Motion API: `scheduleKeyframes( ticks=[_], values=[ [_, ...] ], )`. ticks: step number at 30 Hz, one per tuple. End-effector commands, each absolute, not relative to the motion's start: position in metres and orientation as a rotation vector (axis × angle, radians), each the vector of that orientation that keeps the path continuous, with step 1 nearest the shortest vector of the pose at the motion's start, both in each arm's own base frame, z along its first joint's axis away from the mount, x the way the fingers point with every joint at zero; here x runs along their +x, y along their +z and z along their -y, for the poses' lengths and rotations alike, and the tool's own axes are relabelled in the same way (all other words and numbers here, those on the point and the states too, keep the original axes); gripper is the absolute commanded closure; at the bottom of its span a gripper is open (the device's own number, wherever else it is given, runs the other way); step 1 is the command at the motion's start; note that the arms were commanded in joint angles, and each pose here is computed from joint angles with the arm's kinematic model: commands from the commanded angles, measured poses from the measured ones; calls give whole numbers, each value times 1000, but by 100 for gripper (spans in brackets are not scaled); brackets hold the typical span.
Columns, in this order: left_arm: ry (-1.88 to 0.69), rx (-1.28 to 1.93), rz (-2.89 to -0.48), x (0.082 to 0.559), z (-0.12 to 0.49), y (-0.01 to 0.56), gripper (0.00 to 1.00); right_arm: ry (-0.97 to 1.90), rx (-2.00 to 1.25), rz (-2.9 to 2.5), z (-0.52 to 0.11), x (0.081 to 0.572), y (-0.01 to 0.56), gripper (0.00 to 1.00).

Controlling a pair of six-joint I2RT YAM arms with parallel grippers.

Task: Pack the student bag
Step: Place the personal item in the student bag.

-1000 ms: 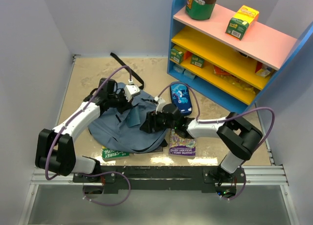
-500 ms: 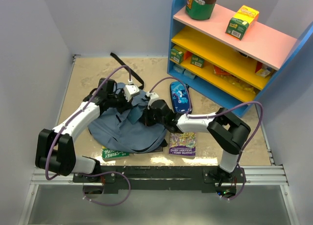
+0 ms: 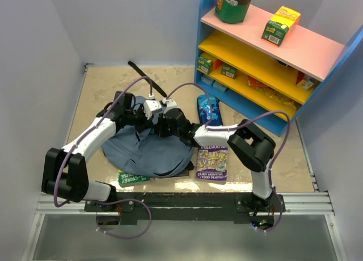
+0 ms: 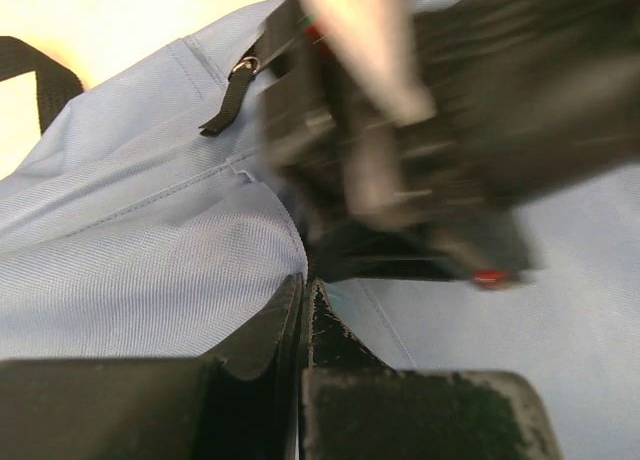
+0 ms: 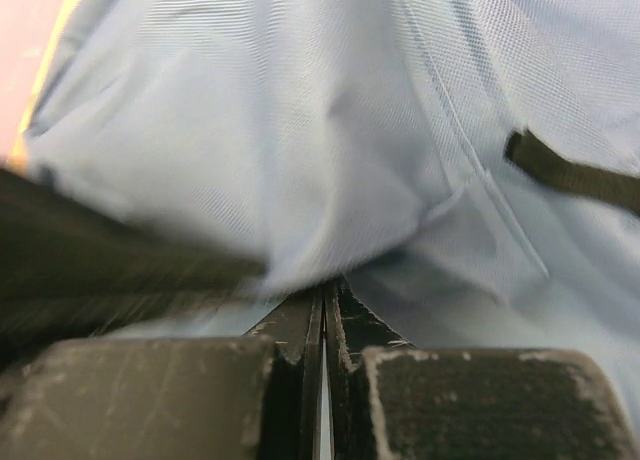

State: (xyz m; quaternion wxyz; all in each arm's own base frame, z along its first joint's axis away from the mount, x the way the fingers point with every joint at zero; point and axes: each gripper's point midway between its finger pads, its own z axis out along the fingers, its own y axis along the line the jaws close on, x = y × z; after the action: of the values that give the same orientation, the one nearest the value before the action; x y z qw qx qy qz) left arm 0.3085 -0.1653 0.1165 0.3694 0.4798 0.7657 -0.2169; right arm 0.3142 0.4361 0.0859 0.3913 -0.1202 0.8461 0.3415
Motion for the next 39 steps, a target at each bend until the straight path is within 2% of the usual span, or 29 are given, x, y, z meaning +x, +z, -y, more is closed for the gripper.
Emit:
scheduleKeyframes(
  ticks=[1, 7, 11, 12, 15, 16, 18, 19, 30, 39],
  values=[
    [-732, 1252, -1906, 292, 184, 134, 100, 1002, -232, -2090, -464, 327, 101, 100],
    [-908, 1220, -1867, 287, 190, 148, 100, 1198, -195, -1936, -481, 326, 127, 100],
    [-907, 1201, -1880, 293, 181, 150, 100, 1138, -191, -1939, -468, 326, 134, 99],
    [-893, 1198, -1883, 295, 178, 149, 100, 1119, -176, -1933, -462, 327, 136, 92],
    [-844, 1157, -1918, 306, 163, 142, 100, 1039, -180, -1942, -441, 322, 138, 81],
    [-832, 1154, -1919, 308, 160, 142, 100, 1007, -185, -1963, -433, 319, 135, 81],
    [-811, 1153, -1918, 311, 158, 141, 100, 970, -181, -1976, -425, 318, 134, 96],
    [-804, 1155, -1915, 311, 157, 141, 100, 965, -185, -1984, -419, 313, 127, 100],
    [-781, 1174, -1903, 312, 156, 142, 100, 991, -295, -2019, -431, 280, 93, 100],
    [-798, 1166, -1904, 311, 157, 139, 100, 1023, -294, -1993, -466, 297, 102, 100]
  ],
)
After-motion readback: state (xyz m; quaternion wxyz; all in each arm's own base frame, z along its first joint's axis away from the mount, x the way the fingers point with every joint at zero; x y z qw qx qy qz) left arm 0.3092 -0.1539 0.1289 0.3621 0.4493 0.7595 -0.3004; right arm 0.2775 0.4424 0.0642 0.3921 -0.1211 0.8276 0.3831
